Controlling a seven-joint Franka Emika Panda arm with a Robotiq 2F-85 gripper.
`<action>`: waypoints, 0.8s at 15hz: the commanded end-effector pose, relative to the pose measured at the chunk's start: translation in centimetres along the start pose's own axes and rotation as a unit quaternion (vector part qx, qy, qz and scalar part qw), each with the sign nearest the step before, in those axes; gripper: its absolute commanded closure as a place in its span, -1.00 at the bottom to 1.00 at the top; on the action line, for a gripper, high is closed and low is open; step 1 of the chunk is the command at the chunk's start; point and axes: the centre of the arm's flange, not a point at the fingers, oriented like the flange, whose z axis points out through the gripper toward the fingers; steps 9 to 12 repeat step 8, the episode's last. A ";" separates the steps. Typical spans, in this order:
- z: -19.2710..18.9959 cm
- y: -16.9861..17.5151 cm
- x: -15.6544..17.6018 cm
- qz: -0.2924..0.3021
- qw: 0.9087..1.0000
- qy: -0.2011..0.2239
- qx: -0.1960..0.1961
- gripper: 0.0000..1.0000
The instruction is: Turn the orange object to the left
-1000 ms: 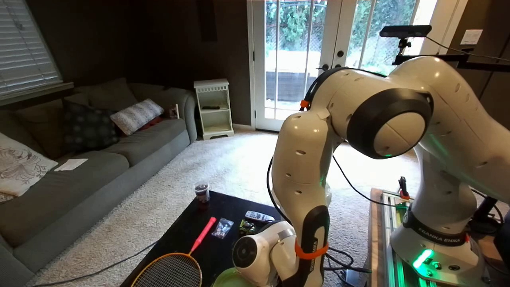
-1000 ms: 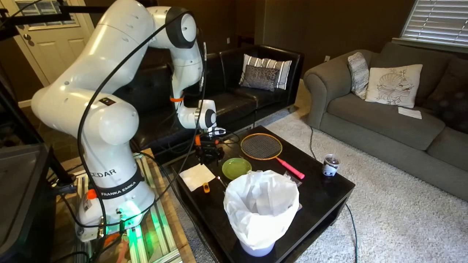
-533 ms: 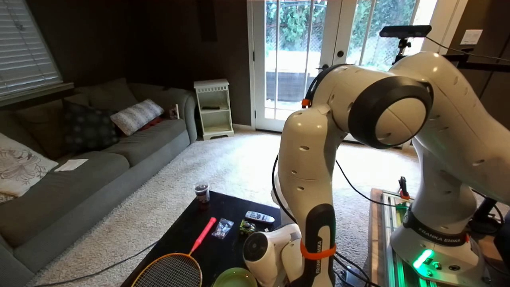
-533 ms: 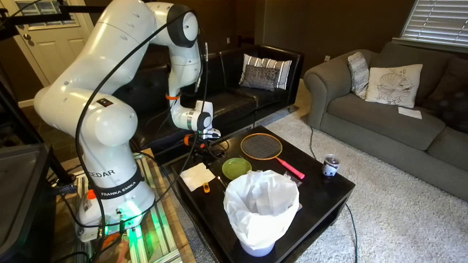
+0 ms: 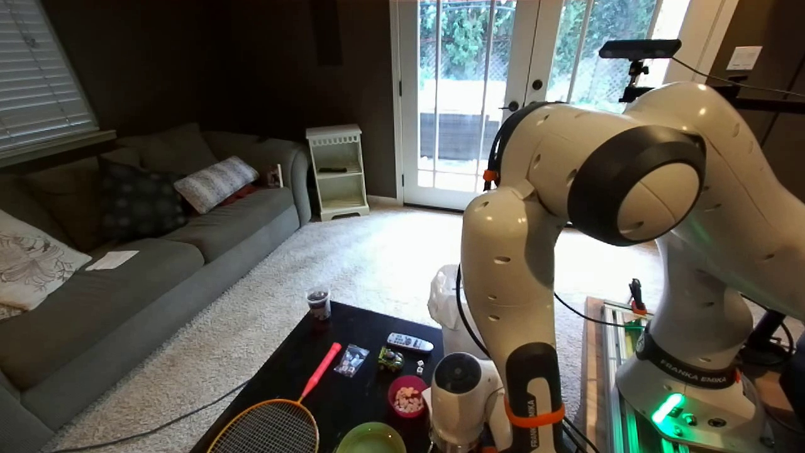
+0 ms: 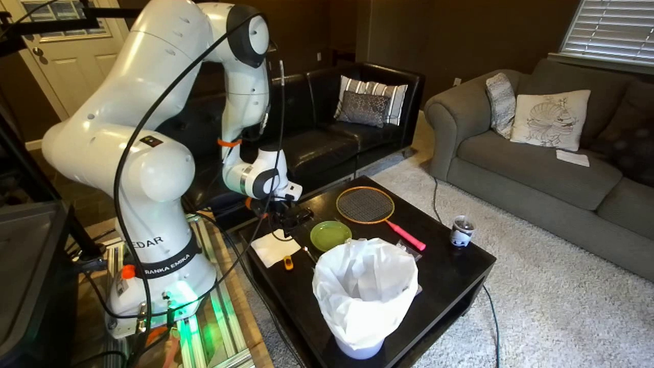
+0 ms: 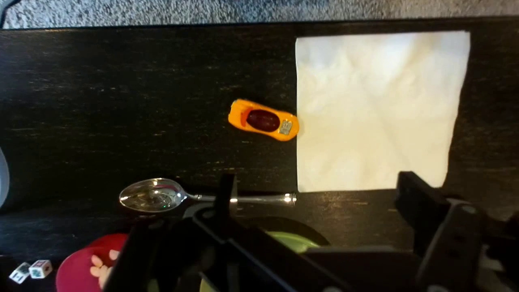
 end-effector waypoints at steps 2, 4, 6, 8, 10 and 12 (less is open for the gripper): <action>-0.5 0.3 -0.5 0.031 0.999 0.032 -0.002 -1.00; -0.6 0.2 -0.8 0.038 0.998 0.041 -0.004 -1.00; -0.6 0.2 -0.8 0.041 0.998 0.042 -0.005 -1.00; -0.7 0.3 -0.7 0.043 0.998 0.043 -0.006 -1.00; -0.7 0.3 -0.7 0.043 0.998 0.043 -0.006 -1.00; -0.7 0.3 -0.7 0.043 0.998 0.043 -0.006 -1.00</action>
